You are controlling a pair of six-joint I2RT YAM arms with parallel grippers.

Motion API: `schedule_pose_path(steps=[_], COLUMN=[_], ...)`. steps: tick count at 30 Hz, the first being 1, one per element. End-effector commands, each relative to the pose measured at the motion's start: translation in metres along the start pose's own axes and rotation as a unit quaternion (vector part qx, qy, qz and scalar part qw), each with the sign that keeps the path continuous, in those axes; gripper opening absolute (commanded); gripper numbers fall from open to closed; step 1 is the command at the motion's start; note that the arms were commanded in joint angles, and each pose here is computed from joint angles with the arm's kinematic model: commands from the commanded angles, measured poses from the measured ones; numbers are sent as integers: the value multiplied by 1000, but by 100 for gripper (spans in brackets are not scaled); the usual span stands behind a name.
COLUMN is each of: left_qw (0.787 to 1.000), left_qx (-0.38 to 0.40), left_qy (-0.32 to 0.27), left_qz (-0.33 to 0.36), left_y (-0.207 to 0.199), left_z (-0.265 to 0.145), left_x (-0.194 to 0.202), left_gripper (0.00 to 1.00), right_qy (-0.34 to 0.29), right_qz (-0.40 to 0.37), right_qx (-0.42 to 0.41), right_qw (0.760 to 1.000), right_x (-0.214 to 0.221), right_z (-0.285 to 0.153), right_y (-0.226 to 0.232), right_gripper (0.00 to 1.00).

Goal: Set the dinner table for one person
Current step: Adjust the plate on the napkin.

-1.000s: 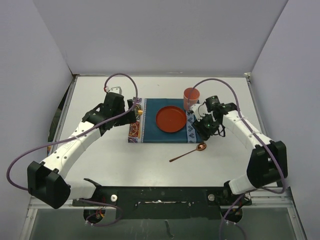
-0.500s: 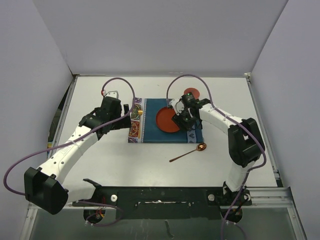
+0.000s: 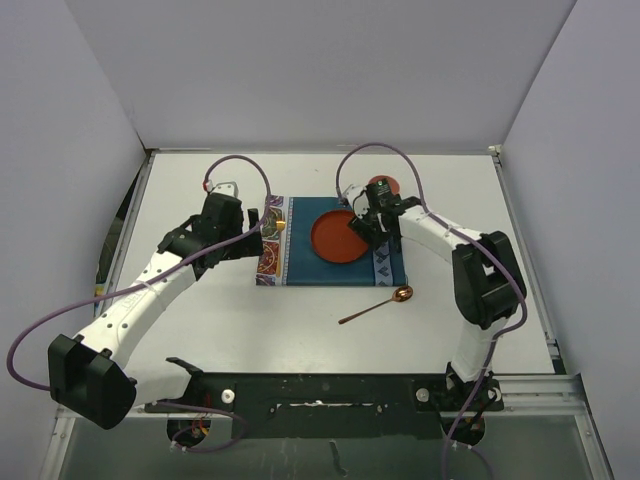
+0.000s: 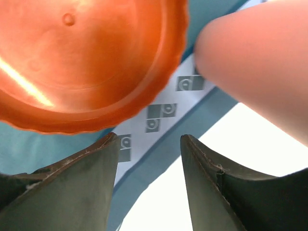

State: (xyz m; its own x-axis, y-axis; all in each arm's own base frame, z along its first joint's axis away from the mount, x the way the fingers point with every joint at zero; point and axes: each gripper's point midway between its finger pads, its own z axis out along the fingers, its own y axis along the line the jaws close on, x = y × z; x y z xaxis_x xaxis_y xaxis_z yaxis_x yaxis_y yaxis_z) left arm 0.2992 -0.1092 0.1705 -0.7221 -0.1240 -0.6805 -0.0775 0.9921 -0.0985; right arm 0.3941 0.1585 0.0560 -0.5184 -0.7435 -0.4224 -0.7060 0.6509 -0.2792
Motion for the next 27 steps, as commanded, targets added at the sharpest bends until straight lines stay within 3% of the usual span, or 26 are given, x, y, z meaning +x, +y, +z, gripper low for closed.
schedule_pose_path(steps=[1, 27], left_qw=[999, 999], left_qx=[19, 34], left_qy=[-35, -26], left_qz=[-8, -9], left_y=[-5, -12], left_z=[-11, -1], left_x=[-20, -12], left_gripper=[98, 98], right_qy=[-64, -58], right_qz=[12, 50], right_qx=[48, -26], right_qw=[997, 997], right_x=[-39, -36], right_z=[-26, 17], right_y=[-37, -1], right_gripper=[54, 55])
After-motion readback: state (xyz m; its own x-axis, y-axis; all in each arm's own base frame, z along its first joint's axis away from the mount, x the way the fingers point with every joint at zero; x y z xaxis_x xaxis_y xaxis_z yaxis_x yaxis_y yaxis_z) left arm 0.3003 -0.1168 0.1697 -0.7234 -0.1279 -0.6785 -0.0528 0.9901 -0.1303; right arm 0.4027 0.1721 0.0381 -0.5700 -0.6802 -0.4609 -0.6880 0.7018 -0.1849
